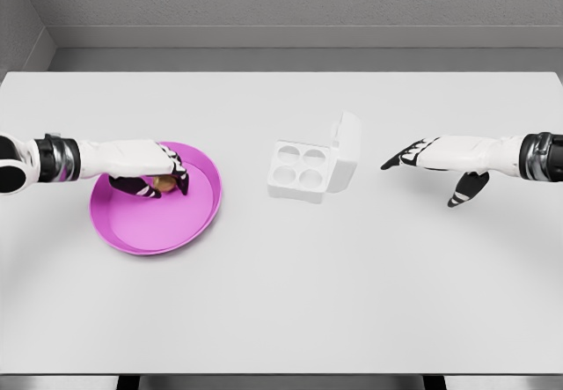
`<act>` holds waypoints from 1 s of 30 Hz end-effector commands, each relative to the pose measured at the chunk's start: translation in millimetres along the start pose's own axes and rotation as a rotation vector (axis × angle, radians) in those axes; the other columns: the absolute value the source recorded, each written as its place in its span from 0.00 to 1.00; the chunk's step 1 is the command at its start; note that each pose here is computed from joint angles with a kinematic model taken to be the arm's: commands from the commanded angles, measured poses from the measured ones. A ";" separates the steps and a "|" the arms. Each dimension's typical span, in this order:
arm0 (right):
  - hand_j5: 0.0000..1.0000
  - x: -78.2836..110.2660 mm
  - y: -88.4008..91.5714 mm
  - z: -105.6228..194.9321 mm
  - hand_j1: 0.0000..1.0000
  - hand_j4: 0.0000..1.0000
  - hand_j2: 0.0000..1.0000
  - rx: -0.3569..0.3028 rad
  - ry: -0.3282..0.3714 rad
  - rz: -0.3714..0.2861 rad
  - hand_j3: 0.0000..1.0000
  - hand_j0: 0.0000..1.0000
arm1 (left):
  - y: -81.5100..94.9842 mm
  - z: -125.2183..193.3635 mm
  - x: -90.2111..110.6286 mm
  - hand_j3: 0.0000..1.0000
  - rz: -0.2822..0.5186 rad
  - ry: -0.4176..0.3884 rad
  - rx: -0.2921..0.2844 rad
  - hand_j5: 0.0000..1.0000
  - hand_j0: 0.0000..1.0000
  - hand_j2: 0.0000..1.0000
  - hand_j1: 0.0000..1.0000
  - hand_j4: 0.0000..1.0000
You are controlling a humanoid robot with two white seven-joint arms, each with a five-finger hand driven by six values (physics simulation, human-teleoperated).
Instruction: Pack egg into the box and close the box lid
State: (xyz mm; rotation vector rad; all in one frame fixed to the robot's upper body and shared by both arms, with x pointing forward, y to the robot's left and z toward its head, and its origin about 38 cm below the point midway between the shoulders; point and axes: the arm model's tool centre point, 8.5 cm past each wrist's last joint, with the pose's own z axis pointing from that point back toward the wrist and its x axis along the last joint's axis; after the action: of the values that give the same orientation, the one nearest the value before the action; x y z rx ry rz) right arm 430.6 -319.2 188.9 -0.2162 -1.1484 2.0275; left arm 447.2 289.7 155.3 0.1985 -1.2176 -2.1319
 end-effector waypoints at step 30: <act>1.00 -0.7 -3.6 1.9 1.00 1.00 1.00 -0.009 0.003 0.000 1.00 1.00 | 38.5 0.0 39.7 0.42 0.006 -0.162 0.135 0.42 0.42 0.42 0.42 0.42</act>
State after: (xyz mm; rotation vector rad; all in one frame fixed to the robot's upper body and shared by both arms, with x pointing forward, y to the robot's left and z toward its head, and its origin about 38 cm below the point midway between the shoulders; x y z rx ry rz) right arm 431.6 -319.6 191.5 -0.2231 -1.1532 2.0260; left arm 435.1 254.7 192.8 0.0914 -1.4419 -2.1039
